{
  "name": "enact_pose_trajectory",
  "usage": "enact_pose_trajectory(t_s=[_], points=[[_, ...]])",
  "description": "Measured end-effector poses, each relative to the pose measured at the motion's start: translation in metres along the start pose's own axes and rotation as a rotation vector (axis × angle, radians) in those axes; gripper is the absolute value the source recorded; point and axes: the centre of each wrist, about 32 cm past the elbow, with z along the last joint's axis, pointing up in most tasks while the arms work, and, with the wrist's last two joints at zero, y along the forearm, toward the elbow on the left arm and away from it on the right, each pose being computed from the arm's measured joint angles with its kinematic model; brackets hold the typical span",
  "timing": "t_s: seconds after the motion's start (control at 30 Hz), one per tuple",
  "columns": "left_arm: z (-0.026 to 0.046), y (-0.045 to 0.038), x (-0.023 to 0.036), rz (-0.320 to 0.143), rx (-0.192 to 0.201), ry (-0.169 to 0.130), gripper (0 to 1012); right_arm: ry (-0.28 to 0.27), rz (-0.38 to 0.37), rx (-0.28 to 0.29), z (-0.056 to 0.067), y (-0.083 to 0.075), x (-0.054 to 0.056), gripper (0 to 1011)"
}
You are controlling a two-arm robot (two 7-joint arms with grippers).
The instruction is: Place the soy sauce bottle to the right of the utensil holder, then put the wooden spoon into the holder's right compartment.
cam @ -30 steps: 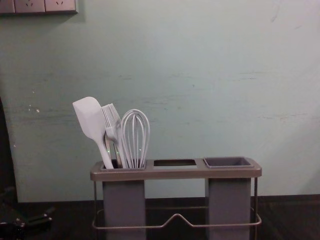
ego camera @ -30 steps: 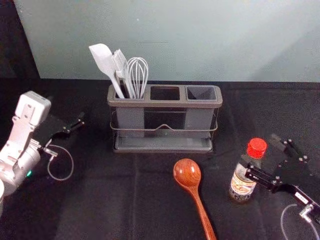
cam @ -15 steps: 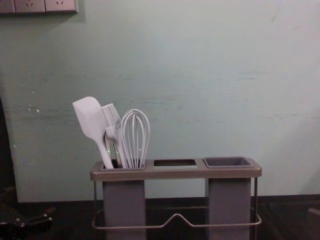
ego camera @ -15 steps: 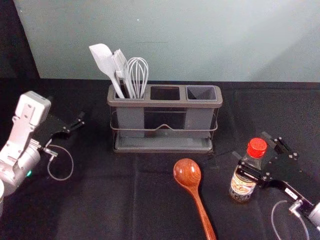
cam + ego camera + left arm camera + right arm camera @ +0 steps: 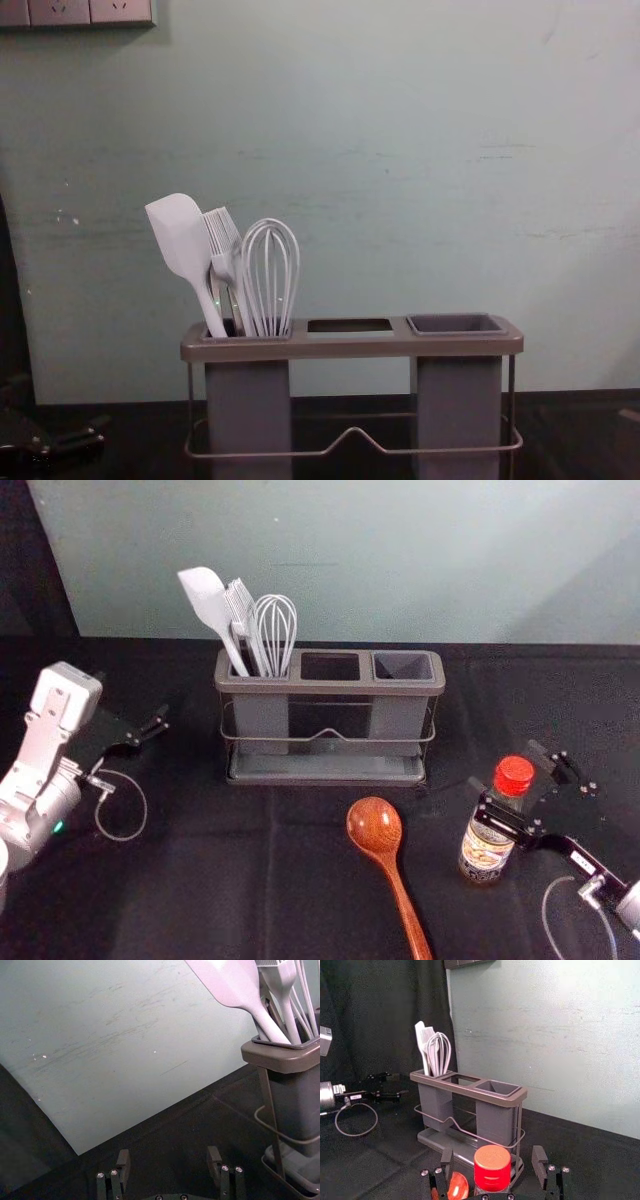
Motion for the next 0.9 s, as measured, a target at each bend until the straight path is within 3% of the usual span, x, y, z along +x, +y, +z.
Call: enact_pose_trajectory(t_s=[0.77,0.9], points=[[0.0,0.0,0.0,0.0,0.0,0.0,1005,-0.002,0.002,0.008,-0.0032,-0.0009,0.002,1003],[0.0,0.0,0.0,0.0,0.0,0.0,1005,0.0,0.002,0.01,-0.0041,-0.0009,0.0021,946]])
